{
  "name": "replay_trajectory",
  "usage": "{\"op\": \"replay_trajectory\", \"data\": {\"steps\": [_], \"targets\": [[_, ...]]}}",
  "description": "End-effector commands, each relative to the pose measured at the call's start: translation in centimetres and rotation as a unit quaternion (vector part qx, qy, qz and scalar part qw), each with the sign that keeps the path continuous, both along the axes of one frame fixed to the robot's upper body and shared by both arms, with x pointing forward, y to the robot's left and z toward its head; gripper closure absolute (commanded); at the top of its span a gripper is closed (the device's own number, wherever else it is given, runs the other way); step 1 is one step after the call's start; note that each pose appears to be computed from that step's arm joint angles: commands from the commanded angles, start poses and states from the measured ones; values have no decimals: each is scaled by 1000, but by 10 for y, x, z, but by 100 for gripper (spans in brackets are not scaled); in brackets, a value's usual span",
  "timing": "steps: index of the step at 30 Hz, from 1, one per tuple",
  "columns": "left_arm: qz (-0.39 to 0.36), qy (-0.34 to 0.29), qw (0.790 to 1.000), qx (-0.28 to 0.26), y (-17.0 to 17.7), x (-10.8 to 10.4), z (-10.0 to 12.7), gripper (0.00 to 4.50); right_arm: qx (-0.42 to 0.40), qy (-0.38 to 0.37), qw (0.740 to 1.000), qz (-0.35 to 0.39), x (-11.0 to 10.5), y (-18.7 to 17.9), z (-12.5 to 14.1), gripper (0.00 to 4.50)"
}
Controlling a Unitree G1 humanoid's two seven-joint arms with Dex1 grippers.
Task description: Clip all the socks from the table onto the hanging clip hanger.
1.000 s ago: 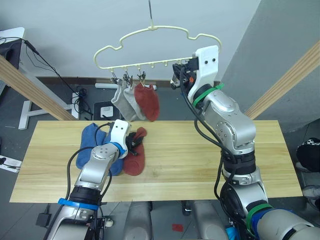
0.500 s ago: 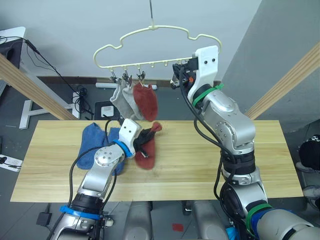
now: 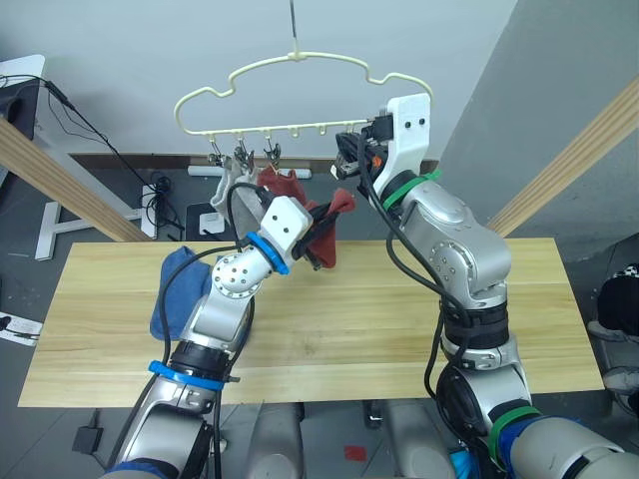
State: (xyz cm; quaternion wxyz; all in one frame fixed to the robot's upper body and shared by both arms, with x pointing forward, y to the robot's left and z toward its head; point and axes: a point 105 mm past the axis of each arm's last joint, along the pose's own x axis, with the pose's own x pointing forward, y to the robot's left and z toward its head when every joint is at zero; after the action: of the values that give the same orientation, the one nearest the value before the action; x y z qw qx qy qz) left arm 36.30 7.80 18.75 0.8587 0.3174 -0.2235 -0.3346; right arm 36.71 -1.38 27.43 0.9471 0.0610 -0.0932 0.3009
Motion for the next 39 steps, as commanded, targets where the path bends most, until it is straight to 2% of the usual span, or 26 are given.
{"op": "replay_trajectory", "data": {"steps": [1, 17, 20, 23, 25, 31, 34, 39], "targets": [[-7, -37, 999, -5, -5, -2, 14, 448, 19, -29, 999, 10, -11, 1, 18, 450], [2, -71, 997, -29, -8, 4, 36, 448, 31, -8, 999, 16, -13, 1, 13, 450], [1, -72, 997, -31, -8, 4, 36, 450, 37, -7, 999, 9, -11, -2, 14, 373], [-5, -72, 997, -33, -10, 3, 36, 450, 31, -10, 999, 8, -12, -2, 14, 254], [-5, -63, 997, -42, -10, 4, 36, 380, 28, -12, 1000, 9, -12, -2, 14, 251], [-31, -30, 998, -51, -12, -2, 29, 215, 9, -20, 1000, -2, -14, -8, 11, 251], [-72, 24, 994, -85, -10, -12, 28, 215, -13, -31, 999, -6, -22, -17, 7, 251], [-131, 78, 984, -90, -8, -30, 30, 215, -40, -32, 999, -1, -32, -27, -1, 251]]}}
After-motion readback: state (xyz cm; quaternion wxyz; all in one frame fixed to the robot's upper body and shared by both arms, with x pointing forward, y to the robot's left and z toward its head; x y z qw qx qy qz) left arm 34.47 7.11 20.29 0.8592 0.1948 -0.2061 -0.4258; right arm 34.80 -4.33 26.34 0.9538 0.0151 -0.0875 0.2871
